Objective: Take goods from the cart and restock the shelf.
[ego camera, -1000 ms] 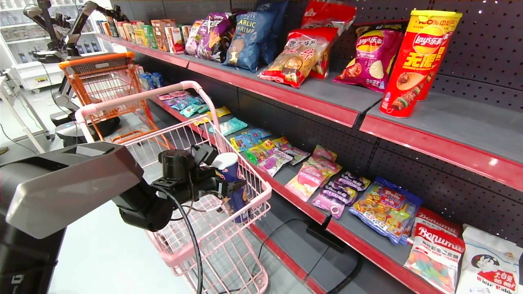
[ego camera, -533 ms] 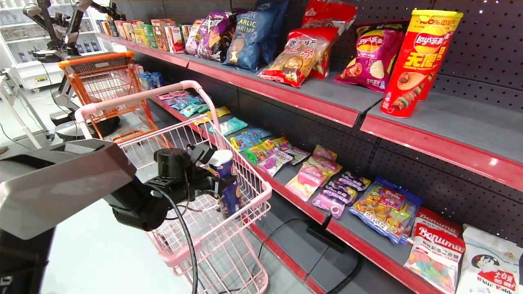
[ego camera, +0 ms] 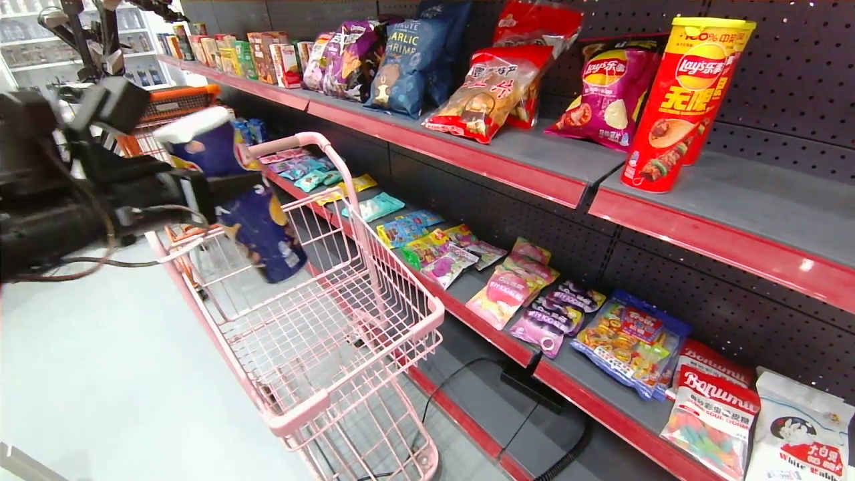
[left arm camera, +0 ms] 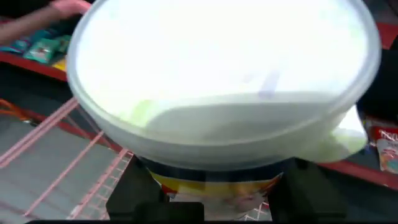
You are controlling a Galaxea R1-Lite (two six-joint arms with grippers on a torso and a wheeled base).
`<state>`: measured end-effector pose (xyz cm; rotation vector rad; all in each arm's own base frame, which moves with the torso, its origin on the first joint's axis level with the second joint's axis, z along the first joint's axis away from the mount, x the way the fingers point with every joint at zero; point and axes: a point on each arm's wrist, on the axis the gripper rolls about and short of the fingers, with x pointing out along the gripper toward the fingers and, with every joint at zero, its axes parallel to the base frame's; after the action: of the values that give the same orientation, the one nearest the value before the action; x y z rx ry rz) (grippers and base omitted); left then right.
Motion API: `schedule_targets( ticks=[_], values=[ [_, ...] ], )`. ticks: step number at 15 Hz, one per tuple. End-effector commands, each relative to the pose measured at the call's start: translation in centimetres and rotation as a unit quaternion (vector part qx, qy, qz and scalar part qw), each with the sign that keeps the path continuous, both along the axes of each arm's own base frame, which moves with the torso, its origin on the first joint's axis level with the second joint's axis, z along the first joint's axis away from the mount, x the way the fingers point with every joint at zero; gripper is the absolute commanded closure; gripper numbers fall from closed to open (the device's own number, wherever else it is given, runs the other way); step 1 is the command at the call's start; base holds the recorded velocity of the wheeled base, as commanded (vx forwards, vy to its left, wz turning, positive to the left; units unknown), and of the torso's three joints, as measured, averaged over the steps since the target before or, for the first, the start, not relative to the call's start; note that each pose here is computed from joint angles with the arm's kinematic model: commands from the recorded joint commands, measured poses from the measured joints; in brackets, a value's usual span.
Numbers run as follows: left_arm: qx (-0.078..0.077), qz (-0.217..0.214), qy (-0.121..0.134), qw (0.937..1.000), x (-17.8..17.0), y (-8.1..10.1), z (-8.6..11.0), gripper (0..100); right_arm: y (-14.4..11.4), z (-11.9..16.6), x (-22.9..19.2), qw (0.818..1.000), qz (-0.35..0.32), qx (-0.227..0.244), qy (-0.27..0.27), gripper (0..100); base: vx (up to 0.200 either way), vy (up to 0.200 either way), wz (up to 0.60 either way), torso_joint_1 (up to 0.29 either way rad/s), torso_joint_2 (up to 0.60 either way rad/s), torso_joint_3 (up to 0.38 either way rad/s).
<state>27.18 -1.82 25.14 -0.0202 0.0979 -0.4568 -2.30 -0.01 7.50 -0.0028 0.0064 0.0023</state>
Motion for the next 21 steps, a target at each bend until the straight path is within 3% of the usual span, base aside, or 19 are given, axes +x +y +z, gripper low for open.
schedule_targets(
  ticks=[1, 3, 4, 5, 9, 12, 15, 17, 19, 21],
  values=[
    [0.012, 0.074, -0.081, 0.9939, -11.6, 2.7, 4.9, 100, 0.0, 0.0, 0.0, 1.0, 0.0, 0.0, 0.001, 0, 0.0, 0.0, 0.0, 0.0, 0.0, 0.0],
    [0.011, 0.071, -0.063, 0.9954, -17.2, 2.1, 4.6, 100, 0.0, 0.0, 0.0, 1.0, 0.0, -0.002, 0.001, 0, 0.0, 0.0, 0.0, 0.0, 0.0, 0.0],
    [0.011, 0.07, -0.063, 0.9955, -17.4, 2.1, 4.5, 100, 0.0, 0.0, 0.0, 1.0, 0.0, -0.002, 0.001, 0, 0.0, 0.0, 0.0, 0.0, 0.0, 0.0],
    [0.012, 0.054, -0.054, 0.997, -20.3, 1.6, 3.5, 100, 0.0, 0.0, 0.0, 1.0, 0.0, -0.001, 0.001, 0, 0.0, 0.0, 0.0, 0.0, 0.0, 0.0],
    [0.062, 0.069, -0.074, 0.9929, -23.2, 1.4, 0.9, 100, 0.0, 0.0, 0.0, 1.0, 0.0, 0.0, 0.001, 0, 0.0, 0.0, 0.0, 0.12, -0.37, -0.235],
    [0.063, 0.073, -0.055, 0.9938, -26.0, 1.0, -1.8, 100, 0.0, 0.0, 0.0, 1.0, 0.0, 0.0, 0.001, 0, 0.0, 0.0, 0.0, 0.201, -0.52, -0.333],
    [0.062, 0.086, -0.06, 0.9925, -26.9, 0.9, -2.3, 100, 0.0, 0.0, 0.0, 1.0, 0.0, 0.001, 0.001, 0, 0.0, 0.0, 0.0, 0.225, -0.57, -0.349],
    [0.064, 0.153, -0.062, 0.9842, -27.1, 1.2, -2.4, 100, 0.0, 0.0, 0.0, 1.0, 0.0, 0.001, 0.001, 0, 0.0, 0.0, 0.0, 0.237, -0.59, -0.356],
    [0.048, 0.202, -0.052, 0.9769, -27.0, 1.4, -2.6, 100, 0.0, 0.0, 0.0, 1.0, 0.0, 0.001, 0.001, 0, 0.0, 0.0, 0.0, 0.224, -0.56, -0.325],
    [0.045, 0.2, -0.053, 0.9773, -26.9, 1.4, -2.8, 100, 0.0, 0.0, 0.0, 1.0, 0.0, 0.0, 0.0, 0, 0.0, 0.0, 0.0, 0.186, -0.43, -0.251]
  ],
)
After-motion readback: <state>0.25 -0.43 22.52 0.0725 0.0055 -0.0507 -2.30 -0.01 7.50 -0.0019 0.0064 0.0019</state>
